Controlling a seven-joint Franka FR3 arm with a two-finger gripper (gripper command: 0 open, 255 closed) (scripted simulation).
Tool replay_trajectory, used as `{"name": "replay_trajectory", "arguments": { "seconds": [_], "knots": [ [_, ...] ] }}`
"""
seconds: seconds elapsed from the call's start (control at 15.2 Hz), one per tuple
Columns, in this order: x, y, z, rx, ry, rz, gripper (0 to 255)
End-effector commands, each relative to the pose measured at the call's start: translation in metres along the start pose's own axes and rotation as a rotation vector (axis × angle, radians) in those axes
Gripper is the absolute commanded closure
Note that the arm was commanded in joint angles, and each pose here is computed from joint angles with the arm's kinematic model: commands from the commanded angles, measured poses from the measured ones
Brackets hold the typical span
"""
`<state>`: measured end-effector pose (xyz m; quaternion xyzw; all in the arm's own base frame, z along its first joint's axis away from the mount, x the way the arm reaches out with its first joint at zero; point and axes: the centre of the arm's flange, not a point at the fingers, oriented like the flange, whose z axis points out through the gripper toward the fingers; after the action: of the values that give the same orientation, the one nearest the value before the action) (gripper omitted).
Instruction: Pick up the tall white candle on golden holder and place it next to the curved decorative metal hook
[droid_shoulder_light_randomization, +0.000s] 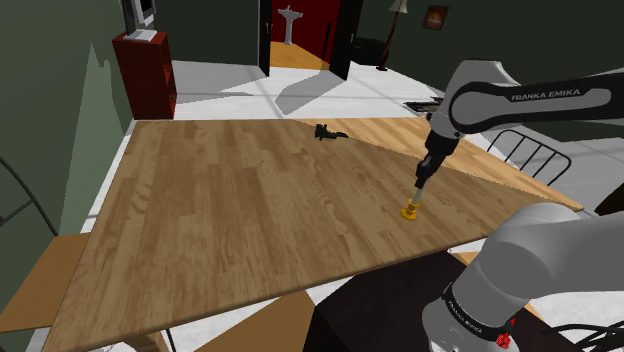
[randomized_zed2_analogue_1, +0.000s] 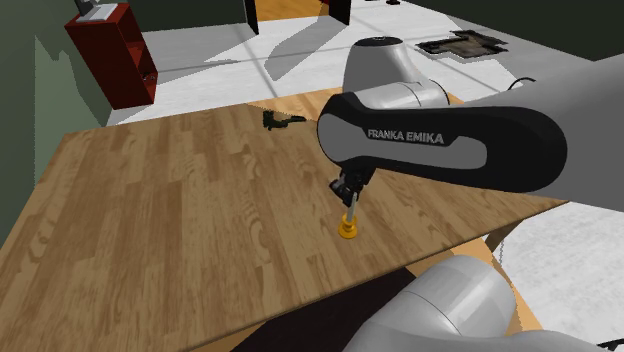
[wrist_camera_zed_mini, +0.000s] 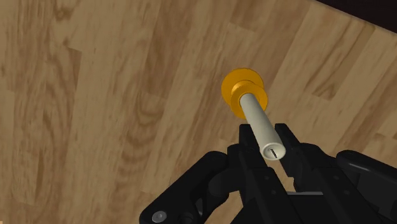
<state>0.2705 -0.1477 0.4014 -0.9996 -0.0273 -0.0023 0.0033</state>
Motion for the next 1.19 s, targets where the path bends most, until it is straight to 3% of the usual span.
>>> {"name": "replay_trajectory", "arguments": {
  "seconds": [0.0,1.12],
  "knots": [
    [-0.001,0.001,-0.01,0.0,-0.001,0.0,255],
    [0.0,0.001,-0.1,0.0,-0.001,0.0,255]
  ]
}}
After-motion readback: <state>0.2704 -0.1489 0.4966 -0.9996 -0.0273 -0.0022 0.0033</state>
